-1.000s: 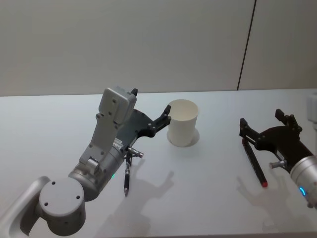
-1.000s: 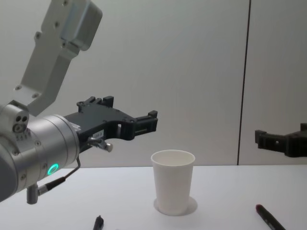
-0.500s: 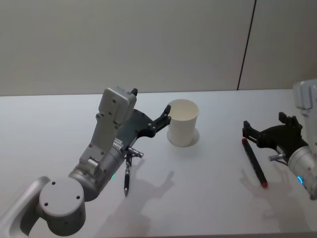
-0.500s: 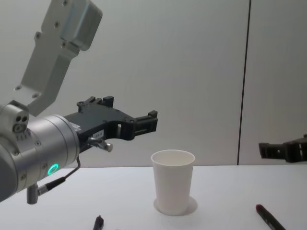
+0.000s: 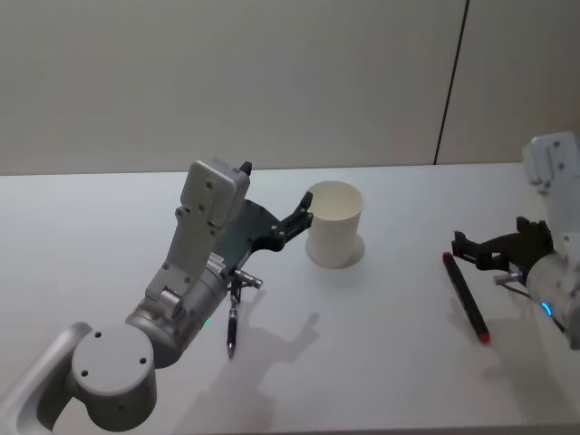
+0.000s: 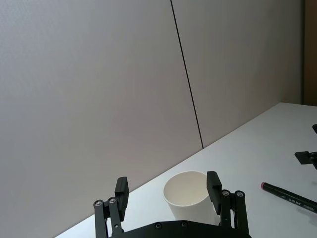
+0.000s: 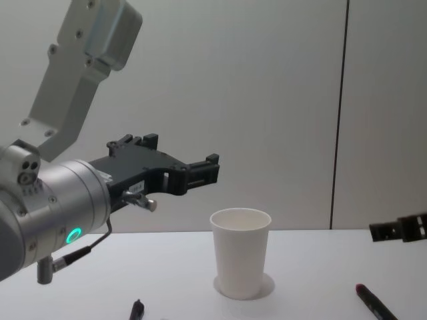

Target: Place the pen into the pen holder.

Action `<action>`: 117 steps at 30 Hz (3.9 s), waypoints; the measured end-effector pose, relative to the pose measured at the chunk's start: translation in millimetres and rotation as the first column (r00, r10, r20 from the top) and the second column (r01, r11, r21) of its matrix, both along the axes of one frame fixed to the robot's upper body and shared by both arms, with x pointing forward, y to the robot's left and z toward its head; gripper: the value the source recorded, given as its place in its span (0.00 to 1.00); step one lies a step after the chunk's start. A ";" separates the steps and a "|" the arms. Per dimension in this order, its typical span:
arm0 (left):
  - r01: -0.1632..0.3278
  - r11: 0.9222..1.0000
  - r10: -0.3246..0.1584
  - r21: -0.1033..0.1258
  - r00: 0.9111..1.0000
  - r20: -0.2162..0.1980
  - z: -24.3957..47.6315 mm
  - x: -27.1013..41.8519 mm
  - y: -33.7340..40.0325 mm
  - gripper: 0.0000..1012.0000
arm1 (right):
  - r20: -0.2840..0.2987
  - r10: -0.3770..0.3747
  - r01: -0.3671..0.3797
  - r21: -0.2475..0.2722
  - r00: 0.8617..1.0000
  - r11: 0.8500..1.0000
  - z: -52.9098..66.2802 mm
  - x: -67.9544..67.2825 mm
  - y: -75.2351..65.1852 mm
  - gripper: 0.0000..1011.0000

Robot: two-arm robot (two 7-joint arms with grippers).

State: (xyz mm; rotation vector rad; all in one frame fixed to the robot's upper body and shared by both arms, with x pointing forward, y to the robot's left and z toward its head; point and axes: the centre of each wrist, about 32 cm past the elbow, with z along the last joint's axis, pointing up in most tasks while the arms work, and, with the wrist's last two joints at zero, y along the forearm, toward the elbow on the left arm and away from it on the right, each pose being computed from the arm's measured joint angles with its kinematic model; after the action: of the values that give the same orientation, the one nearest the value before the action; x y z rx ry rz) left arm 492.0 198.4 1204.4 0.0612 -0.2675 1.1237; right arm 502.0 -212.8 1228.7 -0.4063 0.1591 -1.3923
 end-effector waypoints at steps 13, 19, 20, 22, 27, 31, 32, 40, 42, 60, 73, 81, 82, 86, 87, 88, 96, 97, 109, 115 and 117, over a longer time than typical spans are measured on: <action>0.000 1.000 0.000 0.000 1.000 0.000 0.0 0.0 0.0 0.99 | -0.133 -0.037 0.035 -0.020 0.990 0.999 1.4 40.4 1.3 0.99; 0.000 1.000 0.000 0.000 1.000 0.000 0.0 0.0 0.0 0.99 | -0.181 -0.048 0.045 -0.023 0.982 0.999 -0.2 53.6 4.3 0.99; 0.000 1.000 0.000 0.000 1.000 0.000 0.0 0.0 0.0 0.99 | -0.193 -0.050 0.047 -0.023 0.980 0.999 -0.2 57.5 5.5 0.99; 0.000 1.000 0.000 0.000 1.000 0.000 0.0 0.0 0.0 0.99 | -0.214 -0.053 0.049 -0.023 0.975 0.999 -2.5 62.7 7.0 0.99; 0.000 1.000 0.000 0.000 1.000 0.000 0.0 0.0 0.0 0.99 | -0.250 -0.053 0.050 -0.020 0.967 0.999 -5.5 72.3 10.9 0.99; 0.000 1.000 0.000 0.000 1.000 0.000 0.0 0.0 0.0 0.99 | -0.275 -0.052 0.050 -0.016 0.960 0.999 -8.7 79.5 13.5 0.99; 0.000 1.000 0.000 0.000 1.000 0.000 0.0 0.0 0.0 0.99 | -0.280 -0.052 0.049 -0.015 0.959 0.999 -9.5 80.8 13.9 0.99; 0.000 1.000 0.000 0.000 1.000 0.000 0.0 0.0 0.0 0.99 | -0.324 -0.052 0.053 -0.004 0.945 0.999 -18.4 95.6 17.8 0.99; 0.000 1.000 0.000 0.000 1.000 0.000 0.0 0.0 0.0 0.99 | -0.331 -0.053 0.055 -0.002 0.942 0.998 -20.2 98.4 18.3 0.99; 0.000 1.000 0.000 0.000 1.000 0.000 0.0 0.0 0.0 0.99 | -0.367 -0.055 0.075 0.040 0.929 0.996 -32.8 119.5 19.4 0.99; 0.000 1.000 0.000 0.000 1.000 0.000 0.0 0.0 0.0 0.99 | -0.381 -0.057 0.082 0.049 0.923 0.995 -38.5 126.2 19.6 0.77; 0.000 1.000 0.000 0.000 1.000 0.000 0.0 0.0 0.0 0.99 | -0.390 -0.052 0.077 0.049 0.919 0.996 -41.5 128.8 20.2 0.49; 0.000 1.000 0.000 0.000 1.000 0.000 0.0 0.0 0.0 0.99 | -0.390 -0.051 0.076 0.049 0.919 0.996 -41.7 129.0 20.2 0.47; 0.000 1.000 0.000 0.000 1.000 0.000 0.0 0.0 0.0 0.99 | -0.393 -0.045 0.070 0.050 0.919 0.996 -42.5 129.7 20.6 0.36; 0.000 1.000 0.000 0.000 1.000 0.000 0.0 0.0 0.0 0.99 | -0.393 -0.044 0.069 0.050 0.918 0.996 -42.6 129.8 20.6 0.33; 0.000 1.000 0.000 0.000 1.000 0.000 0.0 0.0 0.0 0.99 | -0.395 -0.042 0.067 0.050 0.918 0.996 -43.4 129.9 20.7 0.29; 0.000 1.000 0.000 0.000 1.000 0.000 0.0 0.0 0.0 0.99 | -0.399 -0.036 0.062 0.052 0.916 0.997 -45.6 130.7 20.9 0.16; 0.000 1.000 0.000 0.000 1.000 0.000 0.0 0.0 0.0 0.99 | -0.398 -0.035 0.062 0.054 0.917 0.997 -45.8 130.7 20.7 0.16; 0.000 1.000 0.000 0.000 1.000 0.000 0.0 0.0 0.0 0.99 | -0.346 -0.018 0.049 0.082 0.938 0.995 -43.8 126.5 18.1 0.16; 0.000 1.000 0.000 0.000 1.000 0.000 0.0 0.0 0.0 0.99 | -0.279 -0.004 0.034 0.102 0.960 0.994 -38.5 121.8 15.7 0.16; 0.000 1.000 0.000 0.000 1.000 0.000 0.0 0.0 0.0 0.99 | -0.250 0.002 0.026 0.109 0.968 0.994 -36.2 119.5 14.8 0.16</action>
State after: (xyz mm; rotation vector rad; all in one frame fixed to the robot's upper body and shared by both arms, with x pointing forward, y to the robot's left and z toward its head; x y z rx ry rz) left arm 492.0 198.4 1204.4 0.0612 -0.2676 1.1237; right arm 621.5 -197.9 1192.5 -0.4870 0.4450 -1.3339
